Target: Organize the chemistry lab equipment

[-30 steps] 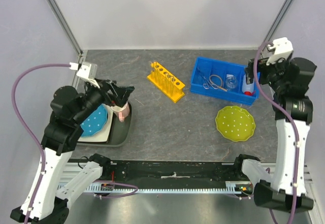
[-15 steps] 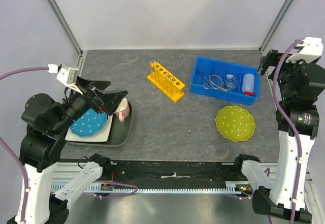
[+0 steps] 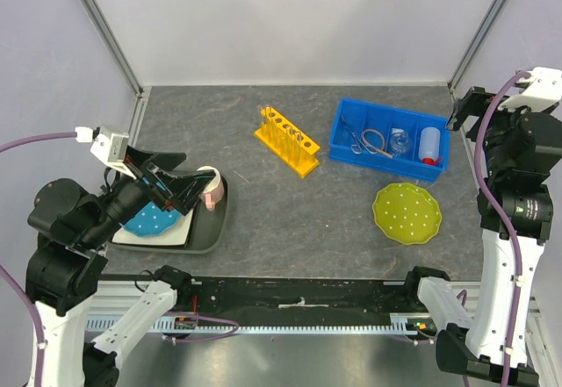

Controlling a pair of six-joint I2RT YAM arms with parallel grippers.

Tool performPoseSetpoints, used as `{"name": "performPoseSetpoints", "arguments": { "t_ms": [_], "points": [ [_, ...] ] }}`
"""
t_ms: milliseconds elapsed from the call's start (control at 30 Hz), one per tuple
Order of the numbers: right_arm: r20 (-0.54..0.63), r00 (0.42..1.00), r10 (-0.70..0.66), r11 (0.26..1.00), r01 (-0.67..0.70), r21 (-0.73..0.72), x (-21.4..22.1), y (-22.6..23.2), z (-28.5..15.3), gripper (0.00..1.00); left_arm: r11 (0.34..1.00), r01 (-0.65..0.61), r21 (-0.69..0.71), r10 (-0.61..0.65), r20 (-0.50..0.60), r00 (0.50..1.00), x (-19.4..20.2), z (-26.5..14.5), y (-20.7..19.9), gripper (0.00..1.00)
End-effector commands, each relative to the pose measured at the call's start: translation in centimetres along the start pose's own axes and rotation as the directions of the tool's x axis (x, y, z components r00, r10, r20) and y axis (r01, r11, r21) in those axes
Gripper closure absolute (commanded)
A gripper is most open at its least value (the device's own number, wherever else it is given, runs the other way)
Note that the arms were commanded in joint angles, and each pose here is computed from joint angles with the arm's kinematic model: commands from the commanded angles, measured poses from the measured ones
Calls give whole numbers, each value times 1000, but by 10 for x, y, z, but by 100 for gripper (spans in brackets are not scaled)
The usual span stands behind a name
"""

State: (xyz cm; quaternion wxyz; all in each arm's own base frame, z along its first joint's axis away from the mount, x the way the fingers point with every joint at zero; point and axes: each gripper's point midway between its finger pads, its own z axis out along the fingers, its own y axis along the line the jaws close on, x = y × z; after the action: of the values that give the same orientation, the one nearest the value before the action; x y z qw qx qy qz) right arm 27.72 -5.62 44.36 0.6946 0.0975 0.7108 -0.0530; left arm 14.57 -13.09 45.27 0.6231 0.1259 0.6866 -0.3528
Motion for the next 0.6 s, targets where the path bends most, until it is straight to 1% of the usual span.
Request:
{"name": "performPoseSetpoints", "arguments": {
  "t_ms": [0, 233, 567],
  "points": [
    [35, 999, 21, 999, -22, 24, -11, -3, -5, 2, 1000, -25, -13, 25, -15, 1000, 8, -1, 5, 0],
    [29, 999, 35, 999, -35, 21, -8, -3, -6, 2, 999, -34, -14, 34, -25, 999, 14, -1, 8, 0],
    [26, 1000, 9, 999, -10, 31, -8, -5, -6, 2, 999, -36, -14, 36, -33, 999, 25, -3, 10, 0]
  ]
}}
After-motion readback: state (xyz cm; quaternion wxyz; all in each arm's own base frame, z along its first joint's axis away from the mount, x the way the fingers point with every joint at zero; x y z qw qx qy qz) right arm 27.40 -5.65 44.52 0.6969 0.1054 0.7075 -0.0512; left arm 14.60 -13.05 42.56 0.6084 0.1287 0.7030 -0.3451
